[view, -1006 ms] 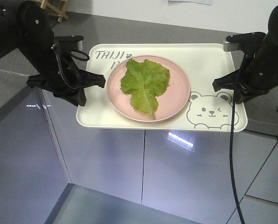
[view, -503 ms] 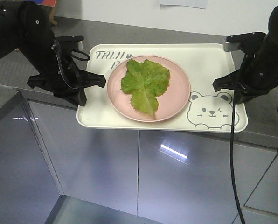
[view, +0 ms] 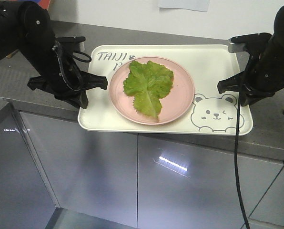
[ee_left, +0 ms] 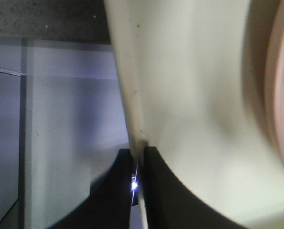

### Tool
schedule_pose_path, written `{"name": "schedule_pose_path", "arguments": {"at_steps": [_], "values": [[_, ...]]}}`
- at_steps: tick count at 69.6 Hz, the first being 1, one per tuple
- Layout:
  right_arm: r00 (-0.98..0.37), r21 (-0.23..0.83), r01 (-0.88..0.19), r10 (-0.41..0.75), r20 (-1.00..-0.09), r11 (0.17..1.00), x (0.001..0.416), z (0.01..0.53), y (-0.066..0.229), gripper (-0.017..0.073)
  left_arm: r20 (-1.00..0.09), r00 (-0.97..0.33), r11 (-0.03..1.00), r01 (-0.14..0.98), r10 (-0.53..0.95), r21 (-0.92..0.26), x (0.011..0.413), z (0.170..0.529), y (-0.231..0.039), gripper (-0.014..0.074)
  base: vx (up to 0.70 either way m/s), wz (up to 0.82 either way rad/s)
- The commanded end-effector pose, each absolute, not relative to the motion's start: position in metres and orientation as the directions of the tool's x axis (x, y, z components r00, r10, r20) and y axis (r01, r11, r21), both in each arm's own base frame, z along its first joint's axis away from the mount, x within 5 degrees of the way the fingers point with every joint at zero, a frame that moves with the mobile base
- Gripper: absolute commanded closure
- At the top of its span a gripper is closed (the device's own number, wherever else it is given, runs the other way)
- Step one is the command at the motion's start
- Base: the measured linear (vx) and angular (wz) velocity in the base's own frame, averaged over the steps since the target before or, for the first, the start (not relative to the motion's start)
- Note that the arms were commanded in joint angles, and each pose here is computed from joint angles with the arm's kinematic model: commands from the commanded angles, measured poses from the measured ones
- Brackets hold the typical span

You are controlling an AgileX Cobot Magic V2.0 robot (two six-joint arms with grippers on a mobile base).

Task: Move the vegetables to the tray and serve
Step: 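Hold the tray level with both grippers while the base drives to the grey countertop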

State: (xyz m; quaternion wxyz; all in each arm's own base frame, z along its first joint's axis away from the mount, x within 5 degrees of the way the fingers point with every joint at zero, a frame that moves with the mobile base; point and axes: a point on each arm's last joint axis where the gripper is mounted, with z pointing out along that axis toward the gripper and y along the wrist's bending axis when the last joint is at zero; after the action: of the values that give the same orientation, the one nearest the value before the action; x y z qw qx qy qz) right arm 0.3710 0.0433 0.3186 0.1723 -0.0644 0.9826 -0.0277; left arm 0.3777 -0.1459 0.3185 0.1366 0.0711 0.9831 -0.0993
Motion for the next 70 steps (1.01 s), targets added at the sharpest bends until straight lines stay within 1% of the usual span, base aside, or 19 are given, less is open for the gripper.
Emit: {"name": "schedule_pose_path", "arguments": {"at_steps": [1,35,70], "values": [[-0.878,-0.112,-0.151,-0.185,-0.441,0.982,0.3649,0.3477,0.0423,0.0568,-0.386,-0.914,0.95,0.222,0.124,-0.221,0.3633,0.3576,-0.1486,0.06,0.07,-0.11],[-0.878,-0.112,-0.151,-0.185,-0.441,0.982,0.3649,0.3477,0.0423,0.0568,-0.387,-0.914,0.95,0.222,0.124,-0.221,0.3634,0.3576,-0.1486,0.06,0.05,-0.08],[-0.878,-0.112,-0.151,-0.185,-0.441,0.982,0.3649,0.3477,0.0423,0.0568,-0.387,-0.914,0.95,0.222,0.124,-0.221,0.3634,0.3576,-0.1486,0.06,0.04,0.14]]}}
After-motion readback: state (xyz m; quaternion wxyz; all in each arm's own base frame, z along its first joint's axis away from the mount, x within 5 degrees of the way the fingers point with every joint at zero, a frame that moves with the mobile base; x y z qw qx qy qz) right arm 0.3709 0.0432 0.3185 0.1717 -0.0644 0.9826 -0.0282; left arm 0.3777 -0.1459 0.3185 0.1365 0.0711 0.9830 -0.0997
